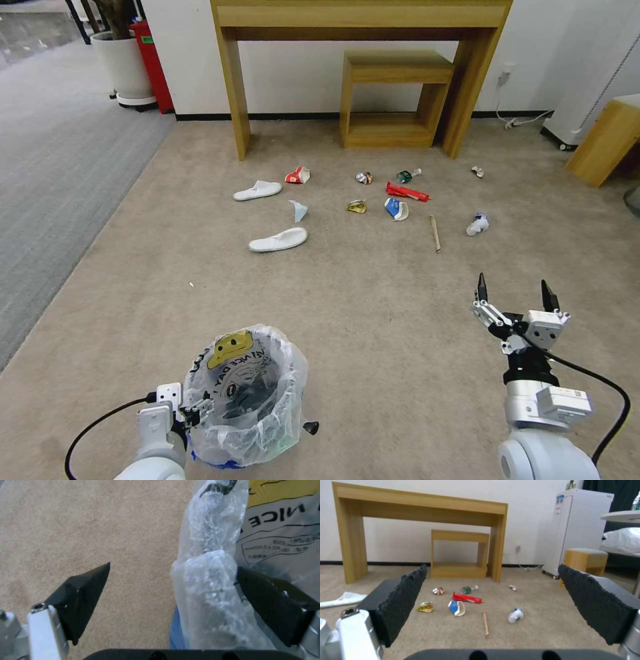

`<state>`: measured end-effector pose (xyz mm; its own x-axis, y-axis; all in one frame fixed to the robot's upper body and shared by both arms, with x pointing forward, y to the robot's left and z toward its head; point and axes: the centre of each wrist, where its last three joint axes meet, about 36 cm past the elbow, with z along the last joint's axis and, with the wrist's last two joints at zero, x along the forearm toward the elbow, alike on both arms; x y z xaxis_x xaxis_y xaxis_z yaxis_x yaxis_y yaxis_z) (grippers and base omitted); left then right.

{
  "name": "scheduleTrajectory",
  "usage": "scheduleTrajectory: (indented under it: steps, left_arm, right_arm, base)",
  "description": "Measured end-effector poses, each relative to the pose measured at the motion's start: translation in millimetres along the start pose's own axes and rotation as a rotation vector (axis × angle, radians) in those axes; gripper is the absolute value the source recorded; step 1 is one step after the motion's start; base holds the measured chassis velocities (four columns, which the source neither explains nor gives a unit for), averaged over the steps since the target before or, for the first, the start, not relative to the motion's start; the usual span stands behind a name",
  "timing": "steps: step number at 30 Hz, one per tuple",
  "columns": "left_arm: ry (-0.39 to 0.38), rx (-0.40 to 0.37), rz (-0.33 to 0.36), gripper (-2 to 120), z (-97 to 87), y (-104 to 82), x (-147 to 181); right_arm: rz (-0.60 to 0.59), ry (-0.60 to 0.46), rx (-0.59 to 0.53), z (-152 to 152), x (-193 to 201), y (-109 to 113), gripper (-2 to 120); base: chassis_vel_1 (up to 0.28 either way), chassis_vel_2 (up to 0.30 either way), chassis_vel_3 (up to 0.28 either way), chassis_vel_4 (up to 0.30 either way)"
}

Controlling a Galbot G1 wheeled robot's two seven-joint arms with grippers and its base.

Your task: Pick up the trash bin and place the garbage on the floor into it.

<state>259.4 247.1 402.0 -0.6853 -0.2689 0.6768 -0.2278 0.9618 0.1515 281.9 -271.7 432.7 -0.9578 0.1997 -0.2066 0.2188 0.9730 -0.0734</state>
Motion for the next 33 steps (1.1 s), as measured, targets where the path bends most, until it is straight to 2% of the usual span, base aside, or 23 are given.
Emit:
scheduleTrajectory:
  steps: [11,22,27,29,30,33]
  left_arm:
    - [0.043,0.011,-0.009,91,7.4,-1.8,-17.2]
    - [0.035,-0.001,-0.013,88,9.3,-4.0,-13.1]
    - [0.021,0.008,0.004,78,7.5,-5.3,-8.7]
    - [0.014,0.017,0.013,61,4.9,-4.7,-3.4]
    - [0.014,0.017,0.013,61,4.9,-4.7,-3.4]
    - [0.014,0.02,0.019,46,3.0,-3.5,-1.5]
  right_arm:
    - [-0.003,0.005,0.005,2.2,-2.9,-0.7,100]
    - [-0.004,0.007,0.009,1.5,-4.7,-1.9,100]
    - [-0.005,0.006,0.008,-0.8,-5.5,-1.9,100]
    - [-0.006,0.006,0.009,-2.1,-5.1,-1.8,100]
    - [-0.006,0.006,0.009,-2.1,-5.1,-1.8,100]
    - [-0.006,0.006,0.008,-4.1,-4.7,-1.5,100]
  base:
    - [0.0,0.0,0.0,0.0]
    - [0.0,0.0,0.0,0.0]
    - [0.0,0.0,0.0,0.0]
    - [0.0,0.0,0.0,0.0]
    - [0.0,0.0,0.0,0.0]
    - [0.0,0.0,0.0,0.0]
